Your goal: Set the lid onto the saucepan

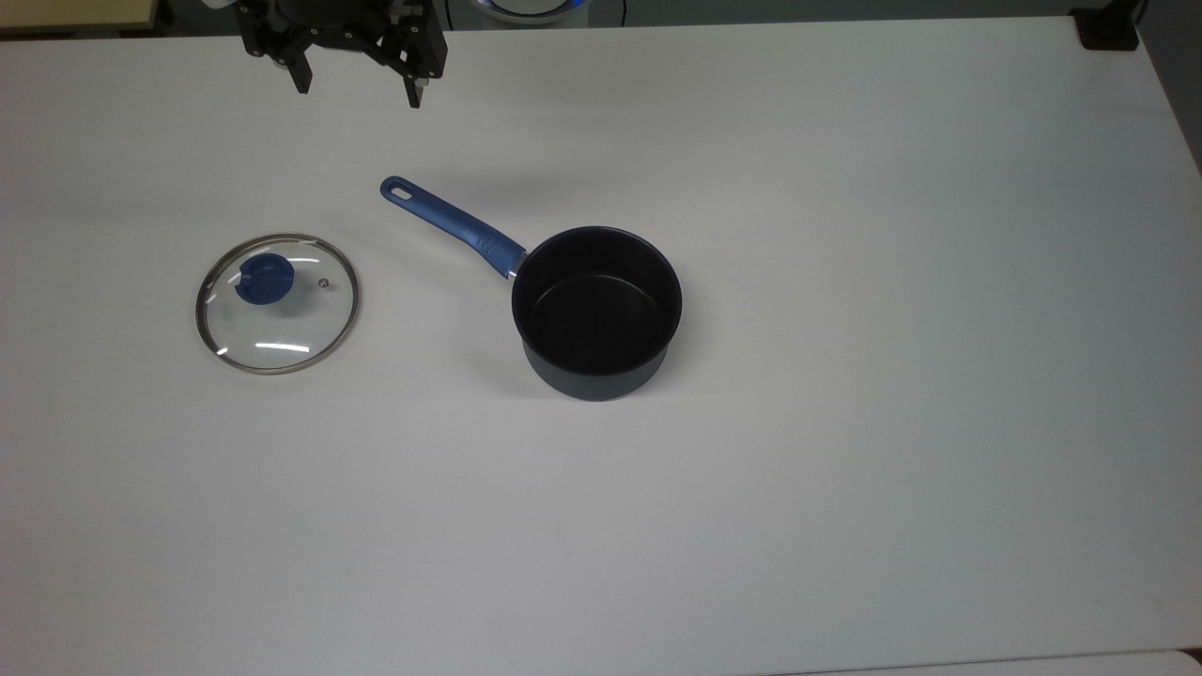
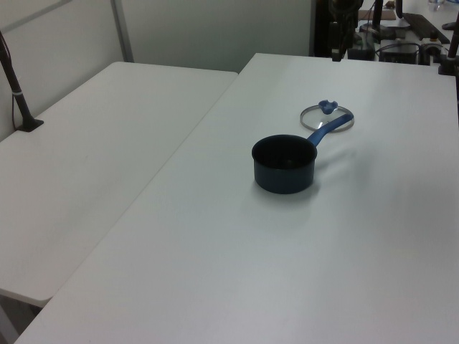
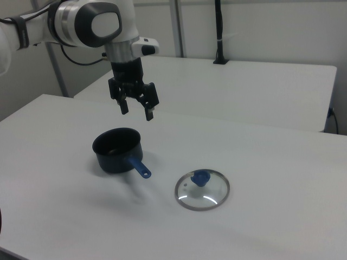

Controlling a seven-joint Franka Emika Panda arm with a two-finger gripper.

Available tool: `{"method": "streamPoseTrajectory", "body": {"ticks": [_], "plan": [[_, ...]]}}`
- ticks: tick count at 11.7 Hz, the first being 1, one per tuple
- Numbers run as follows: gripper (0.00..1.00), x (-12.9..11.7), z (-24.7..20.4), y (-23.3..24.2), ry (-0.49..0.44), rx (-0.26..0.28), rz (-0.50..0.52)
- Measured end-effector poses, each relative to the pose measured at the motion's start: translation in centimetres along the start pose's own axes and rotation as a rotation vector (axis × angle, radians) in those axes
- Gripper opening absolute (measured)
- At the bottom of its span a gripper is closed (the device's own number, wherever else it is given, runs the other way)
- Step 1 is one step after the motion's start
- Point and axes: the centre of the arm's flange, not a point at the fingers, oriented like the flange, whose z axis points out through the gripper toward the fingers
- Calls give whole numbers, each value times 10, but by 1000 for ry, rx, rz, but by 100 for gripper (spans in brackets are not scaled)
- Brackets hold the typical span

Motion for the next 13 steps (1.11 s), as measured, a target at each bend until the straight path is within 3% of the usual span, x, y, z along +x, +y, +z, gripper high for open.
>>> {"method": "streamPoseTrajectory", "body": {"ticks": [13], "plan": [[100, 9, 5, 20, -1, -12, 22]]}}
